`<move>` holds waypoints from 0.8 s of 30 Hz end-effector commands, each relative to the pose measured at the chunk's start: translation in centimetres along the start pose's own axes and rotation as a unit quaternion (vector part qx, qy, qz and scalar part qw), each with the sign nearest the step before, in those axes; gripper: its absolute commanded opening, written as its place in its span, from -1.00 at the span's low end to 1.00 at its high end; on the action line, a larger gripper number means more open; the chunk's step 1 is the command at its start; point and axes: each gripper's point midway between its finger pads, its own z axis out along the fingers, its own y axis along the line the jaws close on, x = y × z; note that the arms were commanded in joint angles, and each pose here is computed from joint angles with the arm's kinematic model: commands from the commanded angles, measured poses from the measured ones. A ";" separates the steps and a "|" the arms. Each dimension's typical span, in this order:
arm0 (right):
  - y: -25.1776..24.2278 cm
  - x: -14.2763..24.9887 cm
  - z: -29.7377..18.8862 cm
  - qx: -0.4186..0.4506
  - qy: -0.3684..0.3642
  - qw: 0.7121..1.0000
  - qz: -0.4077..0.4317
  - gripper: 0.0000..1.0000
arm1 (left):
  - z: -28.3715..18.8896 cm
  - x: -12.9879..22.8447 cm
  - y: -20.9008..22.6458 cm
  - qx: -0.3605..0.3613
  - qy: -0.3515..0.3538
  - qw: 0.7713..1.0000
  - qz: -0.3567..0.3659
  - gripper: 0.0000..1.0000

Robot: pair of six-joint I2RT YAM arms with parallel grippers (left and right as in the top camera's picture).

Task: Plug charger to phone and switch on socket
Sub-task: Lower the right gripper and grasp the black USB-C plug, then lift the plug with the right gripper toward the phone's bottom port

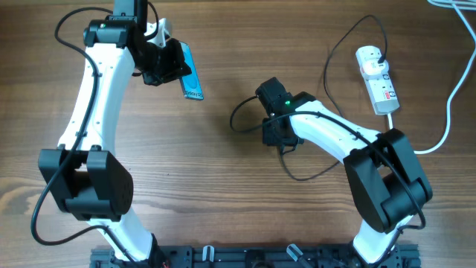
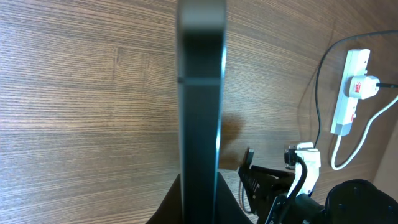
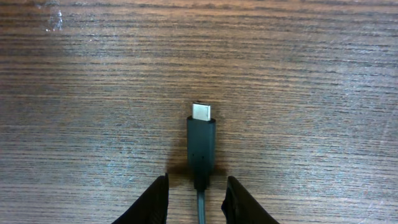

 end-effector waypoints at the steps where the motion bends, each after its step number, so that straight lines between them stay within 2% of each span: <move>1: -0.9 0.3 0.8 0.022 0.003 1.000 -0.003 -0.37 | -0.1 -0.3 -0.2 0.003 -0.005 1.000 -0.001 -0.92; 12: -1.5 1.6 2.9 0.041 0.038 0.998 -0.006 -0.39 | -0.1 -0.3 -0.2 0.003 -0.005 1.000 -0.001 -0.92; 13: -1.5 1.6 2.9 0.040 0.038 0.998 -0.006 -0.40 | -0.1 -0.3 -0.2 0.003 -0.005 1.000 -0.001 -0.92; 16: -1.5 1.6 2.9 0.040 0.038 0.998 -0.005 -0.64 | -0.1 -0.3 -0.2 0.003 -0.005 1.000 -0.001 -0.92; 24: -1.6 1.6 2.9 0.041 0.039 0.998 -0.008 -0.66 | -0.1 -0.3 -0.2 0.003 -0.005 1.000 -0.001 -0.92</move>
